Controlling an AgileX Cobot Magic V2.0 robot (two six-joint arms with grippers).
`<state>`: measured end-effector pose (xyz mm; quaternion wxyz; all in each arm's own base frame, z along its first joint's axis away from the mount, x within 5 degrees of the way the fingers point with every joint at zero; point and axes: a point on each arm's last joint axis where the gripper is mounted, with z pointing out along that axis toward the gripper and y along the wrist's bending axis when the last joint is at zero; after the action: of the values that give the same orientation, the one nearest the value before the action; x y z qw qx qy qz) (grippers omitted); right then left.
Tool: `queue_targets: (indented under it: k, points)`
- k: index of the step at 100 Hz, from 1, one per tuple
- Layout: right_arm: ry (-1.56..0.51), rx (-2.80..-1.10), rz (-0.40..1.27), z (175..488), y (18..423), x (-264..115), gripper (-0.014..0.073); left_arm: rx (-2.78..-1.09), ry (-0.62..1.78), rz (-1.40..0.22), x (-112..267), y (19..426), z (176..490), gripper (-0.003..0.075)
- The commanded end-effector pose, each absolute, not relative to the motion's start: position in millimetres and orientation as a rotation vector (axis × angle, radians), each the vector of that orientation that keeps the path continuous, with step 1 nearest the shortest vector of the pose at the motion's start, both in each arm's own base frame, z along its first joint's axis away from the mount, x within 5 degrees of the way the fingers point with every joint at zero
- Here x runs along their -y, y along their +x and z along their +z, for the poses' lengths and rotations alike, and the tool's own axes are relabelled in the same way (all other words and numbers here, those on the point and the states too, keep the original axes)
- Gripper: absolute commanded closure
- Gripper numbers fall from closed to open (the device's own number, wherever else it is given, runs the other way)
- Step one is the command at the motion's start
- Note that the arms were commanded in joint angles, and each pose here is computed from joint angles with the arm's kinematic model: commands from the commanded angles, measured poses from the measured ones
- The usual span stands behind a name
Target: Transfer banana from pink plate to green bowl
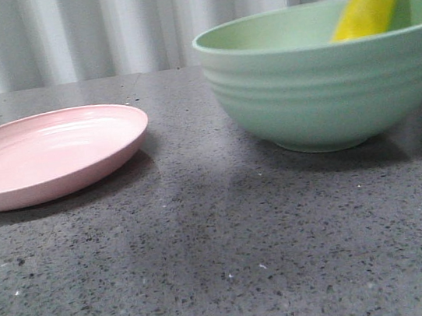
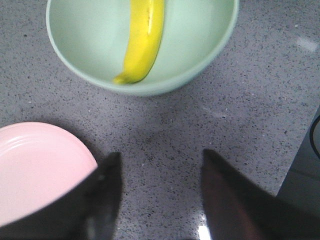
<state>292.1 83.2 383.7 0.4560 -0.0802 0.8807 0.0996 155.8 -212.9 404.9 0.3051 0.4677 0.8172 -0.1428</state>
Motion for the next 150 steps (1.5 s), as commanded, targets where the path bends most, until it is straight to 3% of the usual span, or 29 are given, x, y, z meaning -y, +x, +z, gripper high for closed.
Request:
queue_targets:
  k: [1, 11, 39, 62, 81, 112, 150]
  points:
    - [-0.199, -2.056, 0.237, 414.7, 277.7, -77.1, 0.0460, -2.095, 1.163, -0.450, 207.4, 149.9, 426.1, 0.0556]
    - [-0.205, -2.084, 0.233, 418.6, 266.6, -74.2, 0.0668, -2.093, 1.156, -0.459, 206.5, 148.9, 427.4, 0.0720]
    - [-0.210, -1.993, 0.214, 430.1, 216.1, -59.4, 0.0659, -1.979, 1.078, -0.491, 186.8, 136.7, 438.9, 0.0741]
    - [-0.196, -1.830, 0.224, 415.5, 154.7, -42.2, 0.0659, -1.799, 0.976, -0.567, 149.9, 109.7, 433.2, 0.0741]
    - [-0.199, -1.684, 0.201, 388.0, 105.7, -27.5, 0.0659, -1.689, 0.819, -0.676, 114.1, 84.2, 405.0, 0.0741]
    - [-0.199, -1.543, 0.184, 329.4, 53.9, -12.7, 0.0659, -1.548, 0.733, -0.747, 72.3, 53.1, 331.4, 0.0741]
    - [-0.206, -1.598, 0.167, 283.1, 37.3, -7.3, 0.0659, -1.571, 0.724, -0.767, 58.9, 42.5, 281.7, 0.0741]
